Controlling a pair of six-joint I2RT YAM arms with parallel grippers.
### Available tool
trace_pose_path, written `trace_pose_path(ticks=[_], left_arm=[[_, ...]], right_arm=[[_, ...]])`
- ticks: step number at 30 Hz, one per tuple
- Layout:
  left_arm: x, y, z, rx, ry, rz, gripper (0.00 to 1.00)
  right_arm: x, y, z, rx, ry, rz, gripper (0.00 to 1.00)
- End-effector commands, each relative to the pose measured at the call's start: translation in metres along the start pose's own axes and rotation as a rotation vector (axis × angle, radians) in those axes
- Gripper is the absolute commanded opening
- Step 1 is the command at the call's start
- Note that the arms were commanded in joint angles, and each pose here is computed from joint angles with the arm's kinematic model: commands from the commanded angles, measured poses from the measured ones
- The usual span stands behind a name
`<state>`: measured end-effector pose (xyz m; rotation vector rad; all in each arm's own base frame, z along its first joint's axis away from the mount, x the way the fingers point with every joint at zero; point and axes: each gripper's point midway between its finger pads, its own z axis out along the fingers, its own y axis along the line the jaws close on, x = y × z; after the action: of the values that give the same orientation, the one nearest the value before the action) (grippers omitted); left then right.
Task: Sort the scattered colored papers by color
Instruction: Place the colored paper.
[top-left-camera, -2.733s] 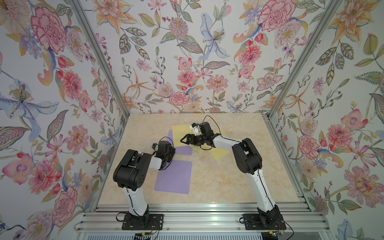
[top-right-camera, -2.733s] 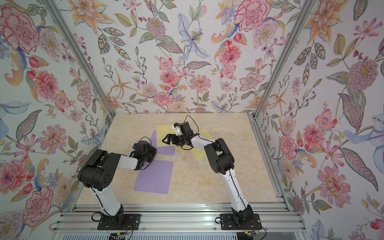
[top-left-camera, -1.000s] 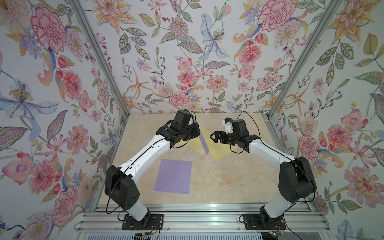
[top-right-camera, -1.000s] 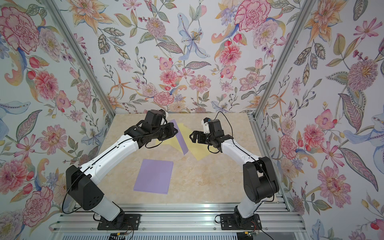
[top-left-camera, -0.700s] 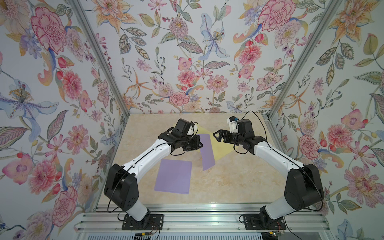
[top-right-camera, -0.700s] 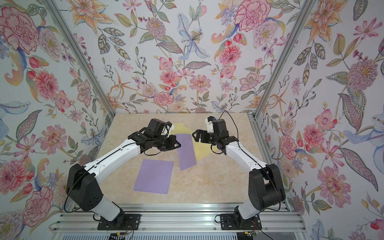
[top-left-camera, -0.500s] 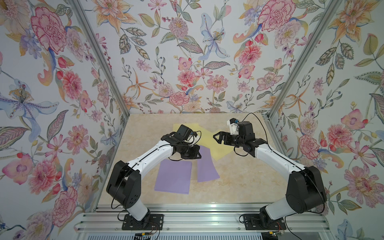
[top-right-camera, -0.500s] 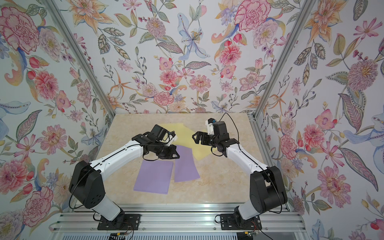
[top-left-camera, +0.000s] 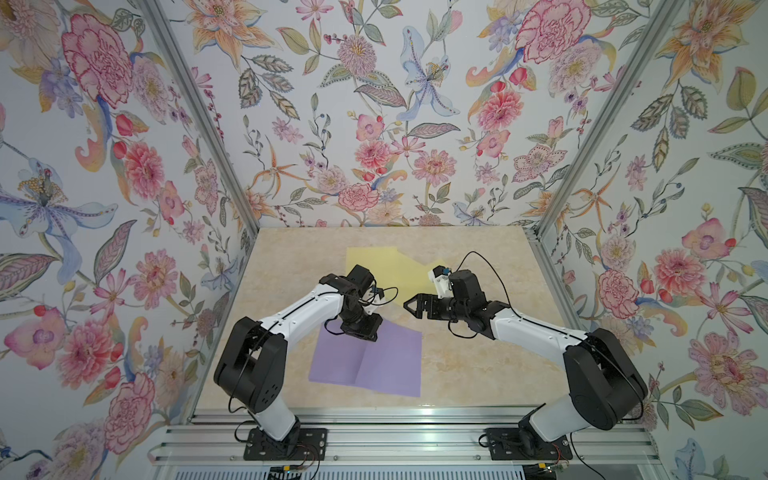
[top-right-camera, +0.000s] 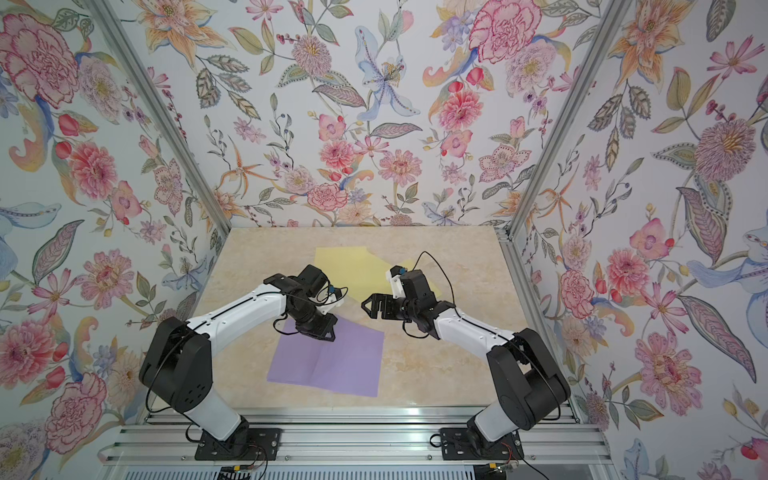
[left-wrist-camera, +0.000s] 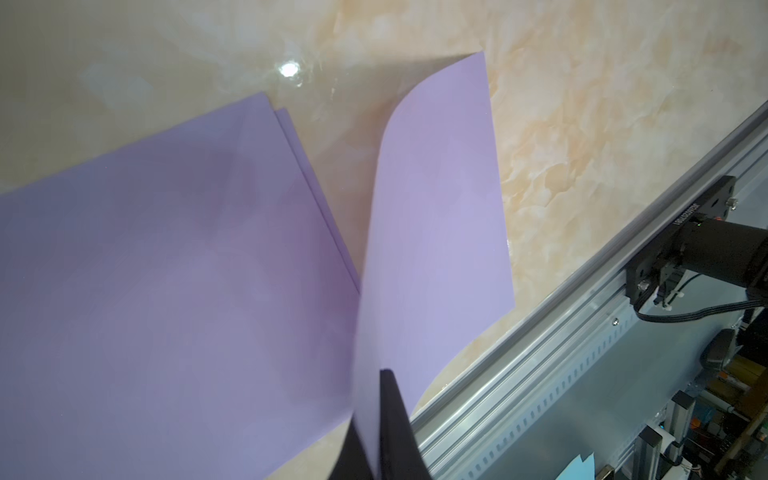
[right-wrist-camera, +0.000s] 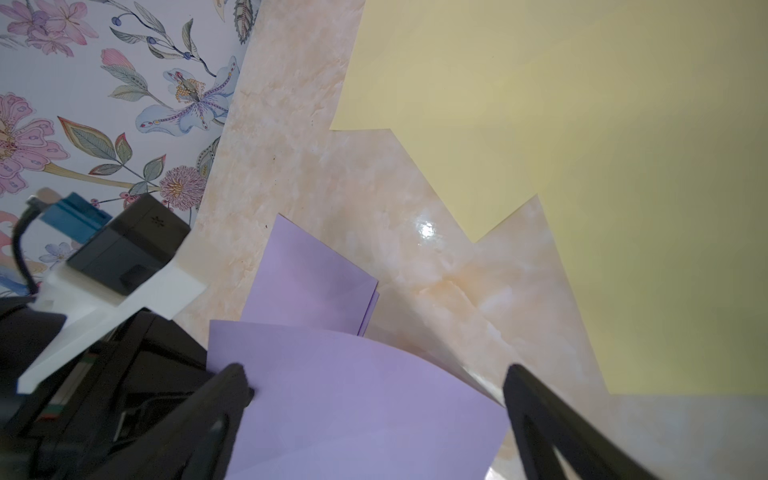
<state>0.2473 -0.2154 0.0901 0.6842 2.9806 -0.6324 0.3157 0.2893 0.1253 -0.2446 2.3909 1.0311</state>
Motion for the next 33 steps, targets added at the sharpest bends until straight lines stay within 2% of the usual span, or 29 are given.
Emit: trace_pose_path(ticks=[1,5,11,18,26,33], left_arm=[[0.008,0.016,-0.014,-0.071,-0.018,0.038,0.00],[0.012,0.022,-0.015,-0.089,-0.019,0.036,0.00],[0.017,0.031,-0.015,-0.120,-0.012,0.018,0.00],[0.028,0.050,-0.014,-0.196,0.020,-0.021,0.00],[0.029,0.063,-0.024,-0.242,0.027,-0.032,0.00],[0.028,0.073,-0.026,-0.284,0.040,-0.049,0.00]], right_arm=[[0.012,0.011,0.010,-0.030,0.000,0.008,1.00],[0.034,0.029,0.017,-0.053,0.034,-0.007,1.00],[0.049,0.039,0.013,-0.068,0.035,-0.023,1.00],[0.062,0.049,0.023,-0.114,0.034,-0.008,1.00],[0.074,0.069,0.045,-0.152,0.071,-0.028,1.00],[0.075,0.069,0.048,-0.147,0.079,-0.040,1.00]])
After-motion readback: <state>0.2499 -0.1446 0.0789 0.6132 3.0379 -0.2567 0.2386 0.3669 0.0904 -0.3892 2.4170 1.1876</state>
